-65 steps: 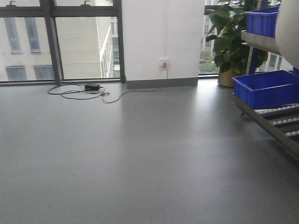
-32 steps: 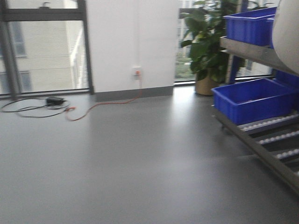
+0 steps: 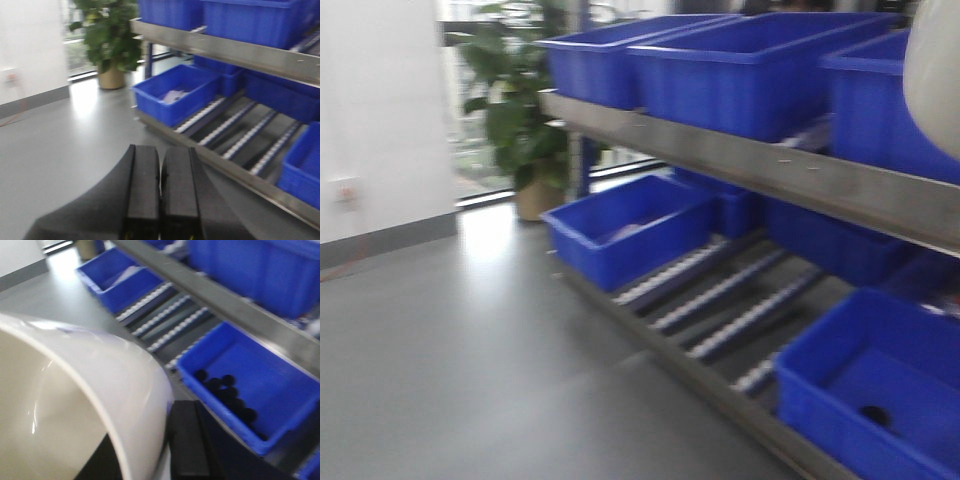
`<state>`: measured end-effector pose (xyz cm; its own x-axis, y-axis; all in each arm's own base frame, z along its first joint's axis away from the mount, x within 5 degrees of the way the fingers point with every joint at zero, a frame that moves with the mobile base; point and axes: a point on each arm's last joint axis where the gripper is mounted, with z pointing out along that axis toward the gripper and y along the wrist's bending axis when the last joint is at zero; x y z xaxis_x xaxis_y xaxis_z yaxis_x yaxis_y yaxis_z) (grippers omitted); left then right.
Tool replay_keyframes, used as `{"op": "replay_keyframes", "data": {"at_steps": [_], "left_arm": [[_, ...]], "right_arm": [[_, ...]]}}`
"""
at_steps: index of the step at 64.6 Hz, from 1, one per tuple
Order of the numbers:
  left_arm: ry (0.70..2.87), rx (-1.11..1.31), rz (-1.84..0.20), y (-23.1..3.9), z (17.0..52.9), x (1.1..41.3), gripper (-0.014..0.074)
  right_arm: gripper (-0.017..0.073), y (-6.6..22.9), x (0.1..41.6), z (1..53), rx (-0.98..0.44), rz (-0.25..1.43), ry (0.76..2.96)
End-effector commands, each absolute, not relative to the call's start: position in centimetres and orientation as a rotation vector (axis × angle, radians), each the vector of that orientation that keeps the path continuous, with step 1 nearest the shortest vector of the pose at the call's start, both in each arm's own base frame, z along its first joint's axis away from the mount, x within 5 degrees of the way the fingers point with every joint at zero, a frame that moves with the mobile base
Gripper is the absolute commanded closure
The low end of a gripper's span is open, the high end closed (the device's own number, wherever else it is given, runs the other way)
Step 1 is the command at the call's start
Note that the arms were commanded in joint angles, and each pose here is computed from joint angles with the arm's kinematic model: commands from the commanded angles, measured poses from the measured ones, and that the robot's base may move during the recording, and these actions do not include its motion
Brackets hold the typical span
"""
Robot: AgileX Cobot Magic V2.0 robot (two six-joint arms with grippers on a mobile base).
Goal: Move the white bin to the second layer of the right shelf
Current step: 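Turn the base and approach the roller shelf rack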
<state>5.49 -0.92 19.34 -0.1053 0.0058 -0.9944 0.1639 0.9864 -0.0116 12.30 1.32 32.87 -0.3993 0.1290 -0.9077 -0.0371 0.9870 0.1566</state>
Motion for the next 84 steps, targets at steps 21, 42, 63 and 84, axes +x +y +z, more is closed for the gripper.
{"op": "replay_keyframes", "data": {"at_steps": [21,42,63,84], "left_arm": [[1.594,0.123,-0.149,-0.96,19.33,5.54,0.0509],[1.594,0.123,-0.149,-0.96,19.33,5.54,0.0509],[1.594,0.123,-0.149,-0.96,19.33,5.54,0.0509],[1.594,0.123,-0.149,-0.96,19.33,5.54,0.0509]], "right_arm": [[0.0507,1.26,12.52,34.64,0.064,0.185,1.853],[0.0507,1.26,12.52,34.64,0.064,0.185,1.853],[0.0507,1.26,12.52,34.64,0.064,0.185,1.853],[0.0507,1.26,12.52,34.64,0.064,0.185,1.853]]}}
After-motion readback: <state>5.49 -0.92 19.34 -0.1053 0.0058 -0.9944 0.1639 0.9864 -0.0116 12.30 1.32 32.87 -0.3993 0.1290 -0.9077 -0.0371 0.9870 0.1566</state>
